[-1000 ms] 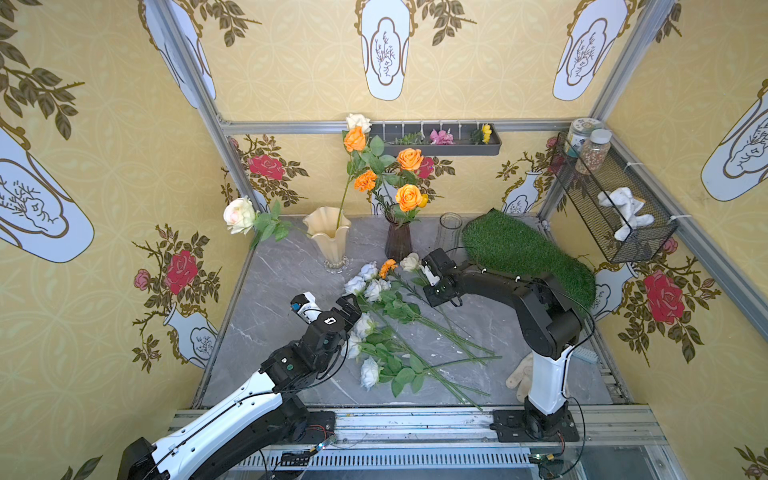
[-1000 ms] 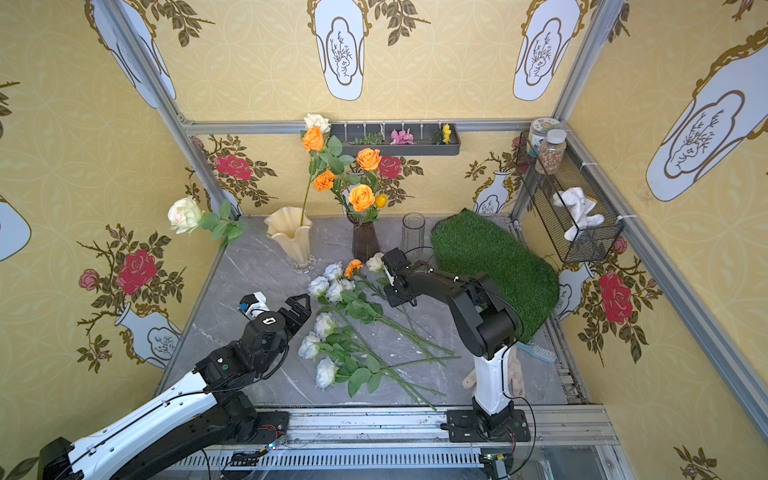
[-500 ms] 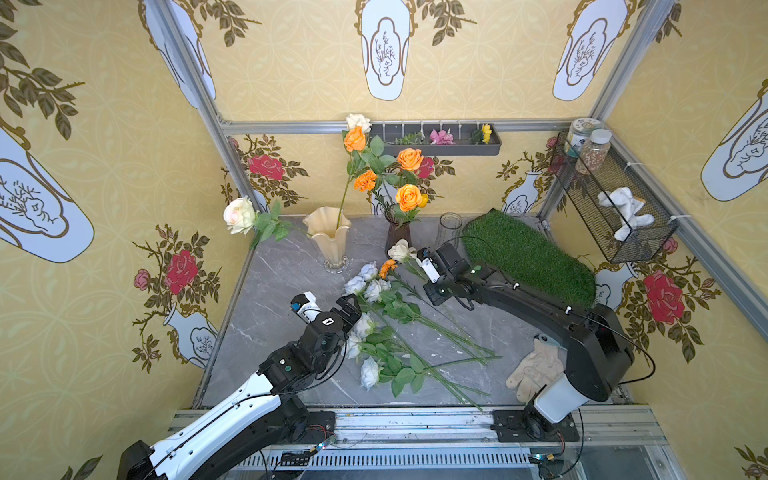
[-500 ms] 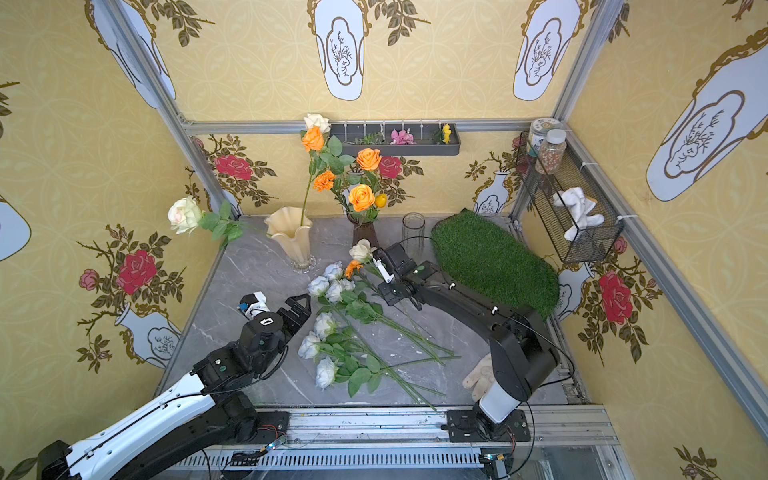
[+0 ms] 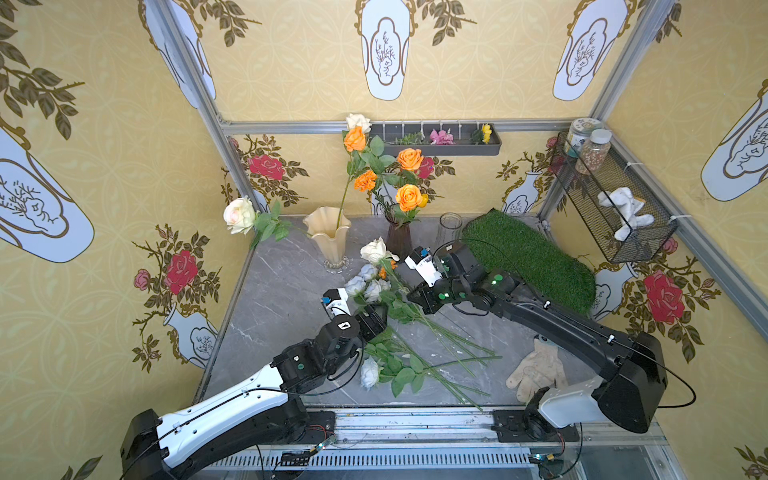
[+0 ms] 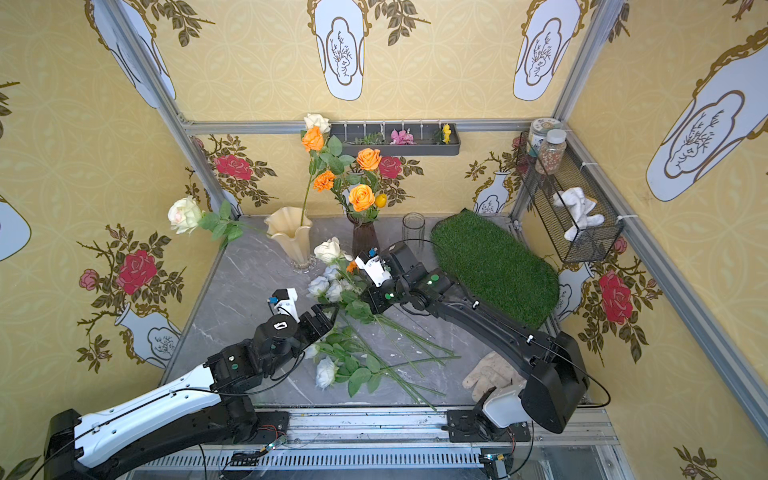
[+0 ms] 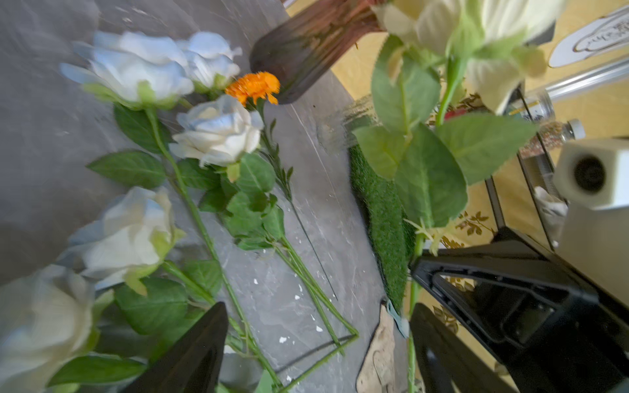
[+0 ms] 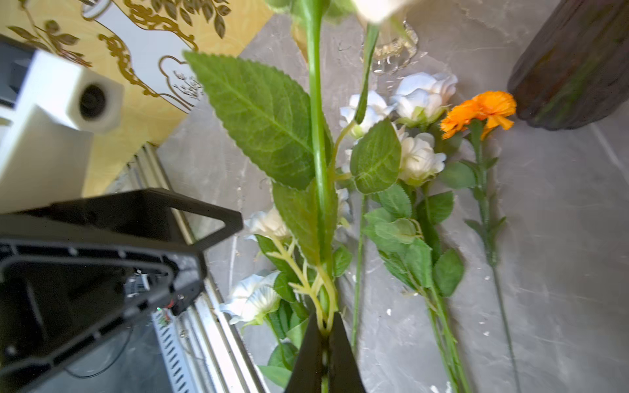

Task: Arrange the flowers in different vases according to their colors
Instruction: Pick up the flower at the center of the board.

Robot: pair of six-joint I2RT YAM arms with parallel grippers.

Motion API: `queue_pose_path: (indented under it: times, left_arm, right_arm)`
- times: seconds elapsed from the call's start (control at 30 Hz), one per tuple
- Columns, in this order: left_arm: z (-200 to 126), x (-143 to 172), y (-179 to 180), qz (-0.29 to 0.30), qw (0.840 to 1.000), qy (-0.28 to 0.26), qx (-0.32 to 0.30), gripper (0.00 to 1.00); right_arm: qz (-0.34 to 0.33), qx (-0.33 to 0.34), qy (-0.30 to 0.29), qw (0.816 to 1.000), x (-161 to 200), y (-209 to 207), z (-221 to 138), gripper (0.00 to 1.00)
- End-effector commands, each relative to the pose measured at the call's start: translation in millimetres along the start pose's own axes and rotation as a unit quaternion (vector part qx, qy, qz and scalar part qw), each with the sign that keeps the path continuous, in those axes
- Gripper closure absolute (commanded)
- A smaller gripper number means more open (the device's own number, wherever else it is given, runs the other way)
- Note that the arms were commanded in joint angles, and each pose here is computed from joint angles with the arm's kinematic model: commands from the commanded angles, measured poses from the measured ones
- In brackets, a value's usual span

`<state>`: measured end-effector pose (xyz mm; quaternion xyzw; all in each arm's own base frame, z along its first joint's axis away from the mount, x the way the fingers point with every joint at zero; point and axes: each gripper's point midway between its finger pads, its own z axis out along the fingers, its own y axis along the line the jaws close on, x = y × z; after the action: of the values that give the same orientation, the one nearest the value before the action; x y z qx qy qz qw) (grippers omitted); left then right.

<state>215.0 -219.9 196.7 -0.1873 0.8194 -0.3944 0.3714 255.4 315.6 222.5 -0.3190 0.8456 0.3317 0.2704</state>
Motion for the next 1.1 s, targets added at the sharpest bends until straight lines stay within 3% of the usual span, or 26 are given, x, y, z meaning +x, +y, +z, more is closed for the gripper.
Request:
queue_pose_path:
  times: [0.0,0.33,0.57,1.07]
  left_arm:
    - [-2,-4,-28,-0.005,0.999,-0.019,0.038,0.17]
    - [-26,-31,-56,-0.02,0.993,-0.067,0.094,0.21]
    - [-30,-34,-78,-0.011,0.99,-0.06,0.125,0.25]
    - [-19,-35,-83,0.012,0.993,-0.06,0.104,0.36]
  right_arm:
    - [0.014,-0.071,-0.029,0.997,-12,27,-4,1.0]
    - [0.028,-0.126,-0.066,0.989,-24,49,-17,1.0]
    - [0.03,-0.139,-0.073,0.987,-26,54,-21,1.0]
    - [0.026,-0.159,-0.076,0.984,-26,65,-27,1.0]
